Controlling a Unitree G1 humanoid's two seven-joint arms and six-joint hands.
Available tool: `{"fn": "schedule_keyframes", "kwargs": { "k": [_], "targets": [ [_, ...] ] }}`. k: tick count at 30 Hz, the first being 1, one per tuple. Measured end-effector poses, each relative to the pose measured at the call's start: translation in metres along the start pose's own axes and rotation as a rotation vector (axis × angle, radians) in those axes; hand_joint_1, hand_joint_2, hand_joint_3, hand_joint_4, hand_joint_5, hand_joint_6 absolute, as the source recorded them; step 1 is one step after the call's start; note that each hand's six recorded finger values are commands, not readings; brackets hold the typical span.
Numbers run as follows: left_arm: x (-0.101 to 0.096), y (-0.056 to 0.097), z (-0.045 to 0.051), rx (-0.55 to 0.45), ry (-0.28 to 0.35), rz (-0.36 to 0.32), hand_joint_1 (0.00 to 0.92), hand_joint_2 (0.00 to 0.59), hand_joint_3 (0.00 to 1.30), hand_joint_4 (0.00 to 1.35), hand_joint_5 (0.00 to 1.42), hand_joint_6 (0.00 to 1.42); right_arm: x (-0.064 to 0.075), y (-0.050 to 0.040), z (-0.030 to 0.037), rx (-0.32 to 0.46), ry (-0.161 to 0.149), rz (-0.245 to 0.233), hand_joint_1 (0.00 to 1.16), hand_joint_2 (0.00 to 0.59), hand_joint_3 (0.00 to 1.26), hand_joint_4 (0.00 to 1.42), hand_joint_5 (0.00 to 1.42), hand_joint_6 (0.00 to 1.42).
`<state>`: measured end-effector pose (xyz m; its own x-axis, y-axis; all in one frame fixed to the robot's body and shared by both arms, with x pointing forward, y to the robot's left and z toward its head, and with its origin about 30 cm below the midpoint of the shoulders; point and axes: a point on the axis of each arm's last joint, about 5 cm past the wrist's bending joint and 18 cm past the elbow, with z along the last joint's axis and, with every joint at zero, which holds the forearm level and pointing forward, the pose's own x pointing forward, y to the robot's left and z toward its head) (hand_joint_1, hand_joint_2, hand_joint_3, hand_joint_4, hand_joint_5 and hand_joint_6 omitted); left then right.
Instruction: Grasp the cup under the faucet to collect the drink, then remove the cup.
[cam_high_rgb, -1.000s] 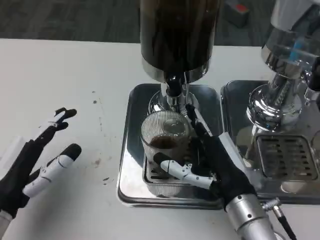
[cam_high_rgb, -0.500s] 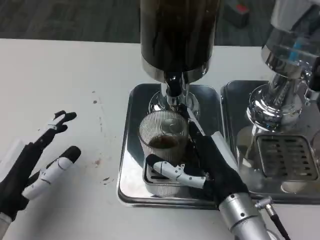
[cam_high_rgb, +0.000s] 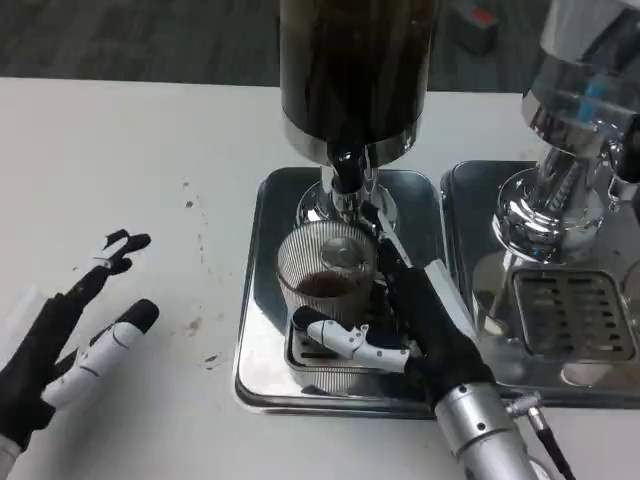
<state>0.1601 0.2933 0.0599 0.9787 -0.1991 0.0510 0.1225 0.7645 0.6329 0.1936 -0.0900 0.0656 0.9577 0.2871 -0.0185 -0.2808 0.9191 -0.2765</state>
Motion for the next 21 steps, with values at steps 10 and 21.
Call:
{"fn": "schedule_keyframes", "kwargs": {
  "k": [10, 21],
  "targets": [
    [-0.0008, 0.0003, -0.0003, -0.003, 0.002, 0.005, 0.000, 0.161, 0.15, 0.00, 0.12, 0.00, 0.0034, 0.0041, -0.0005, 0.031, 0.000, -0.016, 0.93, 0.200, 0.31, 0.34, 0.32, 0.50],
    [-0.0016, 0.0004, -0.0005, -0.012, 0.004, 0.014, 0.000, 0.163, 0.15, 0.00, 0.12, 0.00, 0.0024, 0.0070, -0.0005, 0.055, 0.005, -0.076, 0.96, 0.216, 0.40, 0.43, 0.41, 0.62]
  ]
}}
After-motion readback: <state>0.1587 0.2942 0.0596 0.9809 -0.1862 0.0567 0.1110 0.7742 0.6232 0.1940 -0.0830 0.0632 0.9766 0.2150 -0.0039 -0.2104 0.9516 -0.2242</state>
